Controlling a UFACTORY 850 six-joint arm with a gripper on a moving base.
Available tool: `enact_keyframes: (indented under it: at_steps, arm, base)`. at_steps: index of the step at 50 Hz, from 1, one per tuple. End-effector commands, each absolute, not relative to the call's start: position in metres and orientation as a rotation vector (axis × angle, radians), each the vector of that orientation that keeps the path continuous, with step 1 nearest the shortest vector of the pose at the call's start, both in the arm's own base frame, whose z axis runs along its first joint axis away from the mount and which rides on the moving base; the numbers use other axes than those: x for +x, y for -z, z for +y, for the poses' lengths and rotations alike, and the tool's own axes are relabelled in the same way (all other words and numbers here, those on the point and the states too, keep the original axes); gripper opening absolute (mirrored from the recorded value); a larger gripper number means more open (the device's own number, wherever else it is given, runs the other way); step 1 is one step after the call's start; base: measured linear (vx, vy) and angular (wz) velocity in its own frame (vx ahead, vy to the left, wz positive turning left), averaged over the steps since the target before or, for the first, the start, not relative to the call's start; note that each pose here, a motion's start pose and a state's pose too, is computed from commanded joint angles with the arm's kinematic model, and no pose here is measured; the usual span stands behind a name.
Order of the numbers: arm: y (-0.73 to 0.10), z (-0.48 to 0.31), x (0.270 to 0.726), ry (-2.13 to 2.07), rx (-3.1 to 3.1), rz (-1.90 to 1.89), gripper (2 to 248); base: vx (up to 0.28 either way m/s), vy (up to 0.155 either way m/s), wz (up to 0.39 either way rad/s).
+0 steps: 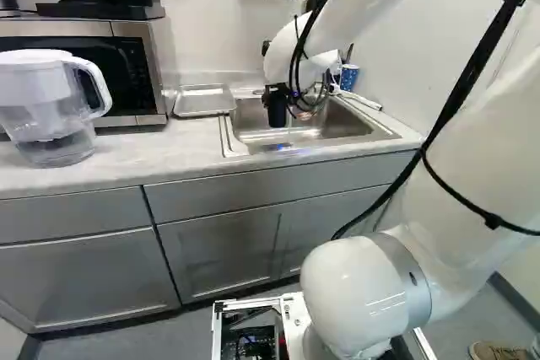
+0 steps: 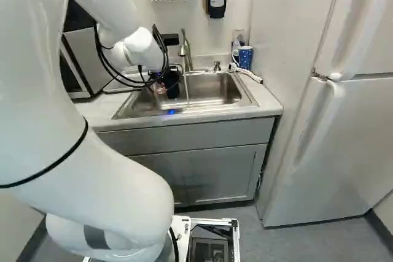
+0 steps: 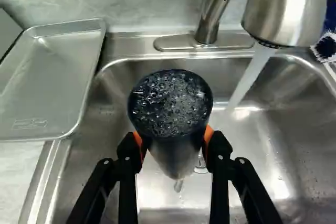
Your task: Rinse the cup and place it in the tray
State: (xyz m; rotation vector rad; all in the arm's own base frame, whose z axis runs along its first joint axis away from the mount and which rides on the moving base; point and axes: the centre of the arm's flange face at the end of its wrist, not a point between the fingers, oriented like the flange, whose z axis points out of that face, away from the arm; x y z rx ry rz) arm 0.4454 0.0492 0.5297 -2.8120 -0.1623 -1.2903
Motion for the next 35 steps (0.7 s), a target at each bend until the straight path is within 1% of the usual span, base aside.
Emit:
enact_keyframes:
  at_steps: [19, 35]
  arm:
    - [-0.551, 0.075, 0.435, 1.340, -2.750, -0.243, 123]
    - [-0.569, 0.076, 0.430, 1.393, -2.718, -0.247, 123]
  base:
    - [0.000, 0.000, 0.000]
    - [0.000, 0.000, 0.000]
